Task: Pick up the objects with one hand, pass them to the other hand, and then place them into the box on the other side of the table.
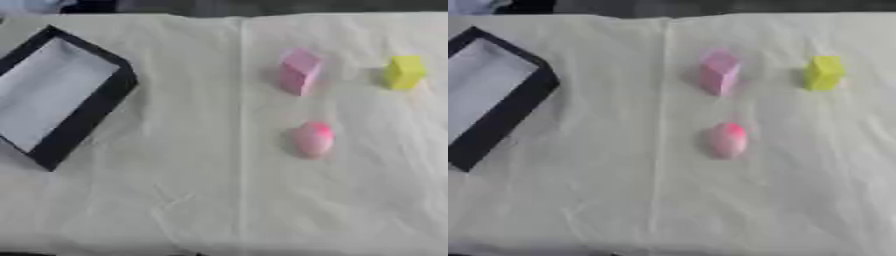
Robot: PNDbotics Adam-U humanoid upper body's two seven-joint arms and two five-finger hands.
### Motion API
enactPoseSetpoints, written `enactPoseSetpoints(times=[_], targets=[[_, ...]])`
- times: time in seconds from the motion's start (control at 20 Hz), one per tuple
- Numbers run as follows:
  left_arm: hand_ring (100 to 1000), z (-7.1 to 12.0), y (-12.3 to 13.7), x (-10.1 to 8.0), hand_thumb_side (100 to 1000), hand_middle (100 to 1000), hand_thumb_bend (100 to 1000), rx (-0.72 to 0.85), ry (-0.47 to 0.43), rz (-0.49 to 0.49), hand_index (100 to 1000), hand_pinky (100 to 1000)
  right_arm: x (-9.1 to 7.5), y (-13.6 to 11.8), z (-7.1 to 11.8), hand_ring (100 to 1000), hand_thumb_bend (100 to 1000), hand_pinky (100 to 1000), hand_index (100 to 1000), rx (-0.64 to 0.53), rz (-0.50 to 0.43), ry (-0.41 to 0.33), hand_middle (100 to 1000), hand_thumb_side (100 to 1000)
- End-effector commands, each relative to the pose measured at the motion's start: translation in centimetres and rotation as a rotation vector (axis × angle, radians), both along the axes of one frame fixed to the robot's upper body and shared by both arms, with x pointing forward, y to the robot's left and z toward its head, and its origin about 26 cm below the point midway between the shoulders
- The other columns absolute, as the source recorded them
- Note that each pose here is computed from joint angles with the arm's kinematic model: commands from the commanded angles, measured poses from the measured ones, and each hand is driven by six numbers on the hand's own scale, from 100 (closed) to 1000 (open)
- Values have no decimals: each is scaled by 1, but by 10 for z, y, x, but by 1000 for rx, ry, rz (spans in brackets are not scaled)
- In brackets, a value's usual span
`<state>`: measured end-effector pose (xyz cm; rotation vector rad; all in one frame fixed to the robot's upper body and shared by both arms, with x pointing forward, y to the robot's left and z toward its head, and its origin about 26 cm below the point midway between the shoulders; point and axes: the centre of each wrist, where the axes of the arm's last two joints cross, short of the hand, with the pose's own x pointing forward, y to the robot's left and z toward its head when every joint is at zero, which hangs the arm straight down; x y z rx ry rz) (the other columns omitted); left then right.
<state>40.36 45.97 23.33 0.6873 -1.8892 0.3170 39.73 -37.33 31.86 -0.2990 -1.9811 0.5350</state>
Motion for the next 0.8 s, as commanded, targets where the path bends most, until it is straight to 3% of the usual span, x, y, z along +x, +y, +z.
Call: enactPoseSetpoints(times=[0.05,0.8], targets=[[673,28,11,-10,702,736,599,48,-54,32,805,760,-15,-6,25,767,460,920,920,-47,-28,-61,774,337],[656,28,8,-11,701,765,592,57,-48,38,804,765,-21,-1,25,764,466,914,918,-117,-59,-36,772,359]])
